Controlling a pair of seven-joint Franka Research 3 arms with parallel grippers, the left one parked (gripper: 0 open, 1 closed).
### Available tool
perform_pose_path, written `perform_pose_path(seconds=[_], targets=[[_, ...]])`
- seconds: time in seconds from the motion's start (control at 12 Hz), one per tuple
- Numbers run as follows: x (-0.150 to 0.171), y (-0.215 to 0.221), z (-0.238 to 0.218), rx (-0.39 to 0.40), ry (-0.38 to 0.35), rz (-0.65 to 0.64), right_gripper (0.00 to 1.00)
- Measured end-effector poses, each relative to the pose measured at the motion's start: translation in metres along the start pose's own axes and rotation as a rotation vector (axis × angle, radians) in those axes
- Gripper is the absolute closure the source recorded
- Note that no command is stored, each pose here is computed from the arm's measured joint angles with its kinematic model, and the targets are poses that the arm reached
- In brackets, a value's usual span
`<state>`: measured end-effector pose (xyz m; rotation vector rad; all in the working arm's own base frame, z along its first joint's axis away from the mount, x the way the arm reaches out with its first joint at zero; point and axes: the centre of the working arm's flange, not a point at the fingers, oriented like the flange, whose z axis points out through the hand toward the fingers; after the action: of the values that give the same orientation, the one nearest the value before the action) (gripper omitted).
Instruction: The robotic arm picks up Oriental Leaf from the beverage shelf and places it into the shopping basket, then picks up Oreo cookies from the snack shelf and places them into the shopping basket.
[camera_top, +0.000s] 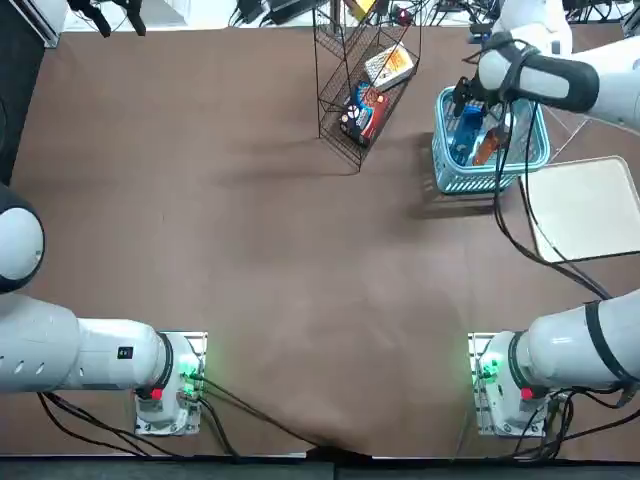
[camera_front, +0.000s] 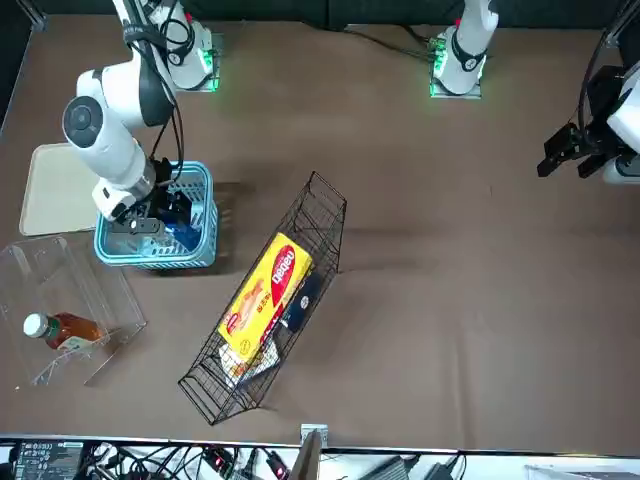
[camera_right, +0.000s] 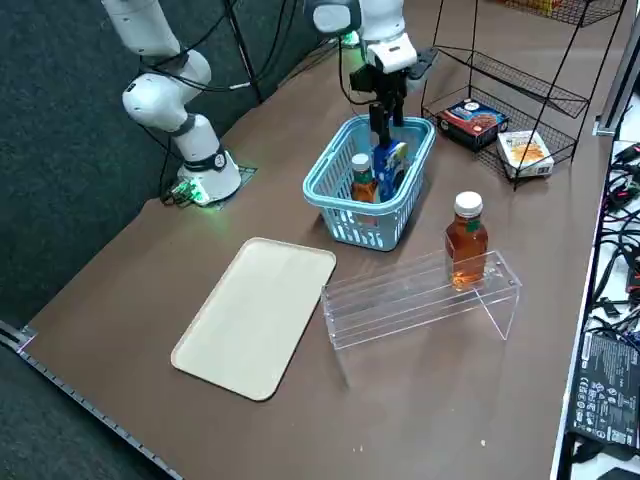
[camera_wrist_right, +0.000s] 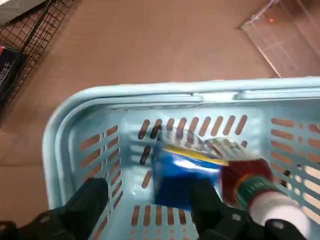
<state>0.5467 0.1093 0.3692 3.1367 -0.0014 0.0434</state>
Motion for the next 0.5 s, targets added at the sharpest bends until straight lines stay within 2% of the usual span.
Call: perform_pose_path(seconds=[0.25, 0.33, 0.5], targets=[[0.007, 0.0, -0.032, -0.017, -0.038, 0.002, 0.0], [0.008, 0.001, -0.061, -0.03, -0.067, 0.005, 0.0], [0.007, 0.001, -0.09, -0.039, -0.081, 0.002, 0.0]])
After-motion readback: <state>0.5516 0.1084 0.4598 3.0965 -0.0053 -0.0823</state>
